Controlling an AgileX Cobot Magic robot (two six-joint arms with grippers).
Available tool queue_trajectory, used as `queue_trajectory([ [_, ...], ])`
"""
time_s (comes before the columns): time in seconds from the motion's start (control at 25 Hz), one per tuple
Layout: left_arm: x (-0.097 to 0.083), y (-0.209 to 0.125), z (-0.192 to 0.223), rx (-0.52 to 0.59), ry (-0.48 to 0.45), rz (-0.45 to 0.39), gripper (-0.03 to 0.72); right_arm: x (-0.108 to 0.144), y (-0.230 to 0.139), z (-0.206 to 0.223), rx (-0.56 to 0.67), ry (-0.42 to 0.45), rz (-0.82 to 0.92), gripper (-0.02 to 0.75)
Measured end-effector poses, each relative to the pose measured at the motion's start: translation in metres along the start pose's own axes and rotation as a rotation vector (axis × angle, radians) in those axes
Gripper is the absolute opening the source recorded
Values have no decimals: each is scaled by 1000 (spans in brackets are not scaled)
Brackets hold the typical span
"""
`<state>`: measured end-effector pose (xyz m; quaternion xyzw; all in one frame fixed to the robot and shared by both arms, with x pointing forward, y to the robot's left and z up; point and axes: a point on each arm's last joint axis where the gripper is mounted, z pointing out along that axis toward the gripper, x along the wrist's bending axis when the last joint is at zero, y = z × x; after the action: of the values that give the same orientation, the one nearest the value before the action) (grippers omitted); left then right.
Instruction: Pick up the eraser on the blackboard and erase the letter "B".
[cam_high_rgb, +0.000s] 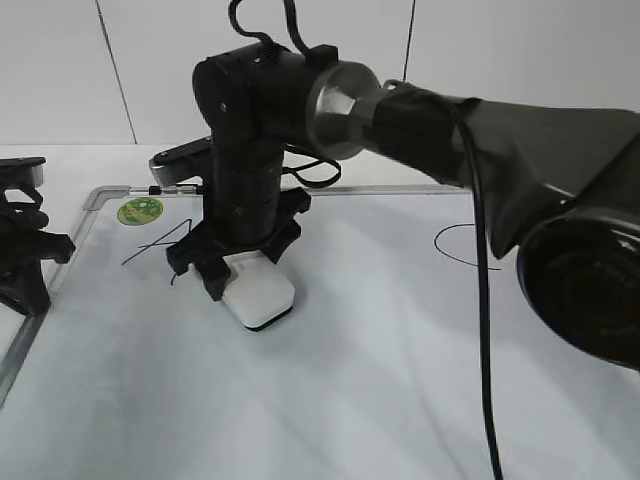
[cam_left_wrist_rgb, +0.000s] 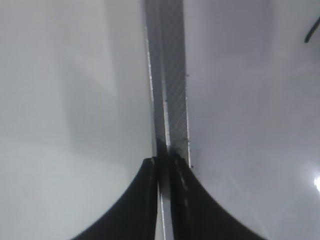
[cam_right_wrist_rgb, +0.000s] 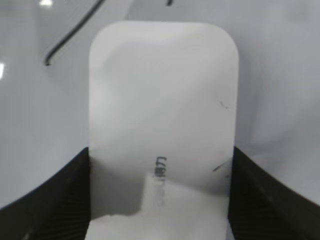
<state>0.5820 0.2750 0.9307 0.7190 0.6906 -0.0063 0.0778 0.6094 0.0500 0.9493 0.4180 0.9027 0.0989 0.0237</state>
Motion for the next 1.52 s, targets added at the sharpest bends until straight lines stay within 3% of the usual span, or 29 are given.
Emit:
queue_trajectory([
  [0.32,0,0,0,0,0,0,33,-5,0,0,-3,-24,10,565],
  [0.68,0,0,0,0,0,0,33,-63,0,-3,-10,-44,139,565],
  [0.96,0,0,0,0,0,0,33,-67,0,-7,-21,-50,147,565],
  [1.32,0,0,0,0,1,1,33,-69,-5,-96,-164,-90,140,565],
  [1.52,1,0,0,-1,0,-3,33,-87,-31,-111,-120,-111,198,565],
])
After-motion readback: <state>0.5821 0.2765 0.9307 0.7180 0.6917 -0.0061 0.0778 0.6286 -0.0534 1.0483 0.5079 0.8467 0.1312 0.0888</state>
